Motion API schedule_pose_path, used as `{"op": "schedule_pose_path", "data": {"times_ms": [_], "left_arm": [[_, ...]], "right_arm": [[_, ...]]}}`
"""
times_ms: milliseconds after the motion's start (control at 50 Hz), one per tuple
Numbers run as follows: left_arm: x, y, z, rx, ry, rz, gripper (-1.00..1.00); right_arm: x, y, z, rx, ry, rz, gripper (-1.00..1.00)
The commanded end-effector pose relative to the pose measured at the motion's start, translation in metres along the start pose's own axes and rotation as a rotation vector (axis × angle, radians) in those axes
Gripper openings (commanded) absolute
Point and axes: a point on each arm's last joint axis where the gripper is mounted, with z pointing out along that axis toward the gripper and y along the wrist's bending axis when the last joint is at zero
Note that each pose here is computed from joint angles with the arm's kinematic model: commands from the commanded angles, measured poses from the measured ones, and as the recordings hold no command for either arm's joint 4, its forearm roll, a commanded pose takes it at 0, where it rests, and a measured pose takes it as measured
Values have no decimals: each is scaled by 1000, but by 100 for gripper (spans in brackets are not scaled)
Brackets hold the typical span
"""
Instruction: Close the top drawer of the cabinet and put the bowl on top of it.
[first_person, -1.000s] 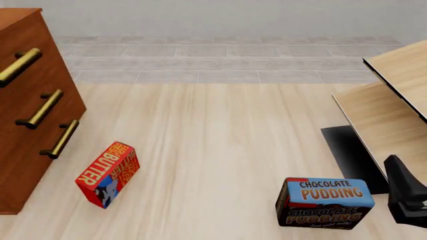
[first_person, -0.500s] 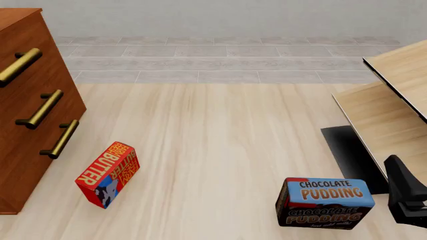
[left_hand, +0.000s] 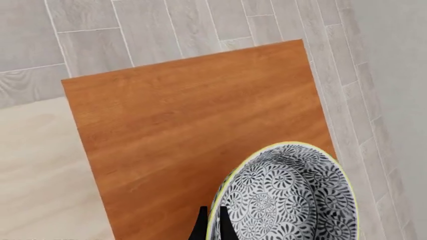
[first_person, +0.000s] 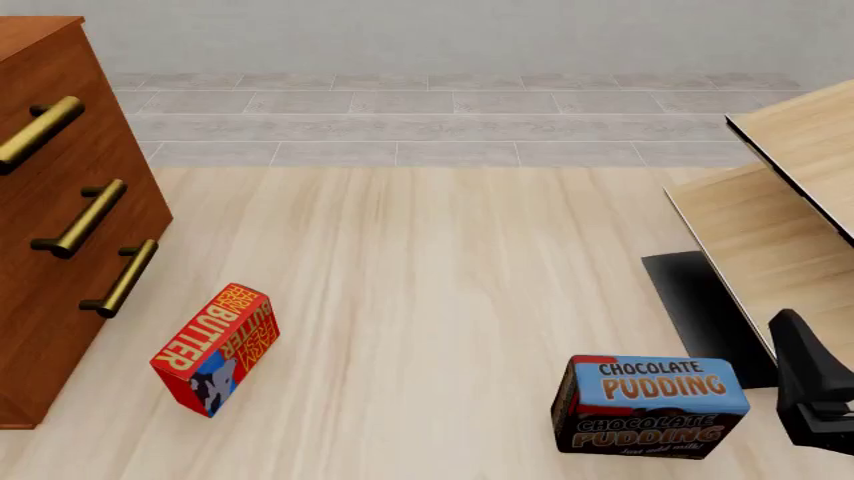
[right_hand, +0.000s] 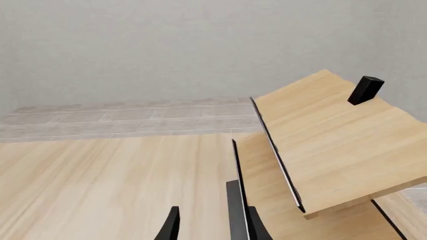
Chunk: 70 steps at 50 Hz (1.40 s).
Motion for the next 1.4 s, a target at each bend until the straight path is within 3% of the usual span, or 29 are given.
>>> {"op": "schedule_pose_path", "data": {"times_ms": [20, 160, 800, 860, 880, 900, 1060, 1400], "left_arm": [[-4, 7, 4, -24, 1, -3, -100], [3, 5, 8, -26, 23, -12, -100], [-7, 15, 10, -52, 5, -2, -100], [-9, 20, 2, -53, -18, -67, -100], [-8, 17, 1, -44, -18, -53, -100], [-6, 9, -3, -17, -20, -50, 100], [-13, 17, -4, -35, -38, -64, 100], [-15, 14, -15, -10, -68, -82, 100]], "right_arm": [[0, 0, 0, 2, -1, 1, 100], [0, 0, 0, 3, -1, 2, 100], [0, 0, -1, 3, -3, 3, 100], [0, 0, -1, 2, -3, 3, 100], [0, 0, -1, 2, -3, 3, 100], [0, 0, -1, 3, -3, 3, 100], [0, 0, -1, 1, -2, 2, 100], [0, 0, 0, -4, 0, -3, 100]]}}
